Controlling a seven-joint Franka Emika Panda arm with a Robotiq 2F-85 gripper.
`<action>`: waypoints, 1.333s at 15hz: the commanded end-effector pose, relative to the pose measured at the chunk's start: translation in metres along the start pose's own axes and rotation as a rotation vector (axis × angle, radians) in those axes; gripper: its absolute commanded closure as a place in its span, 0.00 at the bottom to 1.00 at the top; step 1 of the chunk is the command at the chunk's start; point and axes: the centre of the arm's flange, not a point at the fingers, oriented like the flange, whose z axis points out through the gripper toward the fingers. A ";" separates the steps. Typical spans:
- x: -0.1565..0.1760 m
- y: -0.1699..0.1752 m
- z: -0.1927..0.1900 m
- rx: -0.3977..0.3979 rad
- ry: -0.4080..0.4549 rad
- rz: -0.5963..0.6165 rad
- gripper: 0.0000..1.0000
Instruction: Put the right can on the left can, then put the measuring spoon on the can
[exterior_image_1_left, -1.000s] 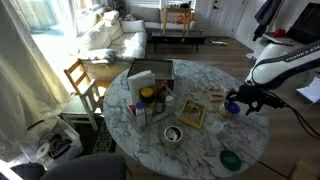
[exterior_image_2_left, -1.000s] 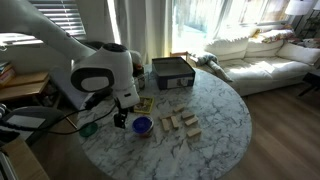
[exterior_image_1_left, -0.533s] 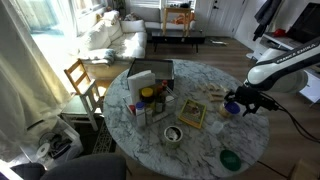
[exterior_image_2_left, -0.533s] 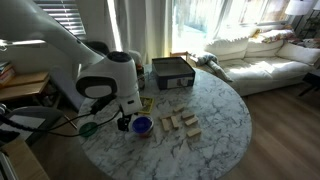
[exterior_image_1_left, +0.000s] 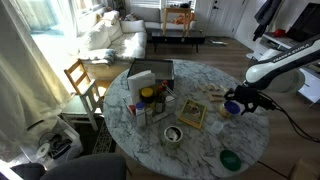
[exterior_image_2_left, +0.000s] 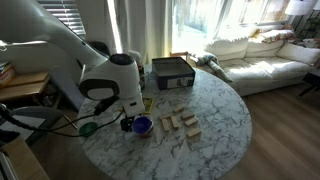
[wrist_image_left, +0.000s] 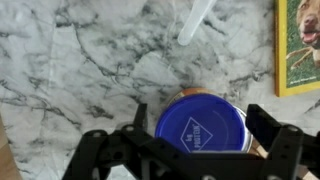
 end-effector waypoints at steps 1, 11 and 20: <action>0.008 0.003 0.013 0.015 -0.003 0.012 0.00; 0.015 0.006 0.021 0.065 0.001 0.038 0.00; 0.020 0.004 0.023 0.108 0.012 0.035 0.00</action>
